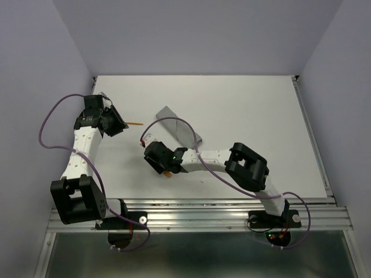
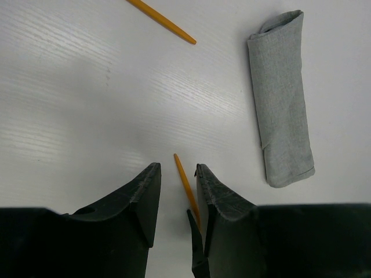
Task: Fold the napkin into a case and place the utensils inside
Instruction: Pick up the fork from the center of the board, then stuff the fork into the folded napkin.
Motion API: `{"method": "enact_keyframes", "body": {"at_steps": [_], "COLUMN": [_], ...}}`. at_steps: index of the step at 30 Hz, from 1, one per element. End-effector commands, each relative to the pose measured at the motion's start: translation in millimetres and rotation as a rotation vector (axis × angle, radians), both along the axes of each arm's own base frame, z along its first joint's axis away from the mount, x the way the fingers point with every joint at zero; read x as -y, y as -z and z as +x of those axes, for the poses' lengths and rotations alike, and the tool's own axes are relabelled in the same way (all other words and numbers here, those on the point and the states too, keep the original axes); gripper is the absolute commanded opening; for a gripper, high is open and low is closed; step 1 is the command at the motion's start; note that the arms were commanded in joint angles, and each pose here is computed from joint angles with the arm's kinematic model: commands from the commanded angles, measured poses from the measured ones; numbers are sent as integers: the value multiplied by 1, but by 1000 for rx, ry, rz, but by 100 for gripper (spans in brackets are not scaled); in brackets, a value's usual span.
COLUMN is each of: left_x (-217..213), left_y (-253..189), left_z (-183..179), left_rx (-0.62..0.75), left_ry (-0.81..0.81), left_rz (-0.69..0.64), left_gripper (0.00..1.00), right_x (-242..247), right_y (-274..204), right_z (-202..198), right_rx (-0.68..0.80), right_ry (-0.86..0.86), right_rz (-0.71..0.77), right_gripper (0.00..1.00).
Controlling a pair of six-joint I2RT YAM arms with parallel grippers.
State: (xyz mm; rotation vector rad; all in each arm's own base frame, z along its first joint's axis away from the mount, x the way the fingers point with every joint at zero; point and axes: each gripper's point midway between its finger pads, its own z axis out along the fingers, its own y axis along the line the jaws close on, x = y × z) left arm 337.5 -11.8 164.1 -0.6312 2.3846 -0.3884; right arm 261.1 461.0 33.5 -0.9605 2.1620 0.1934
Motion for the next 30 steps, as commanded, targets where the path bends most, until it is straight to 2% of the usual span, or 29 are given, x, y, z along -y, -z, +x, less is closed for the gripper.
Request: {"method": "enact_keyframes", "body": {"at_steps": [1,4,6,10,11,17,21,30], "left_x": [0,1,1,2,3,5,5,5], "left_y": [-11,-10,-9,-5,-4,-3,-2,-4], "left_z": [-1,0,0,2,2,2,2,5], "left_rx": [48,49,49,45,42,45,43,49], "left_ry": [5,7,9,10,14,24,27,38], "left_rz": [-1,-4,-6,-12,-20,-24,-24,-17], "left_gripper": [42,42,42,42,42,42,42,42], "right_x": [8,13,17,22,23,34,41,94], "right_y": [3,10,15,19,18,-29,-66,-95], "right_z": [-27,-35,-40,-40,-37,-6,11,63], "right_rx": [-117,-159,-185,-189,-179,-12,-4,44], "right_ry": [-46,-44,-40,-22,-8,-109,-197,-117], "right_rz": [-18,-38,-53,-76,-79,-94,-15,0], "right_gripper": [55,51,44,14,1,1,1,1]}}
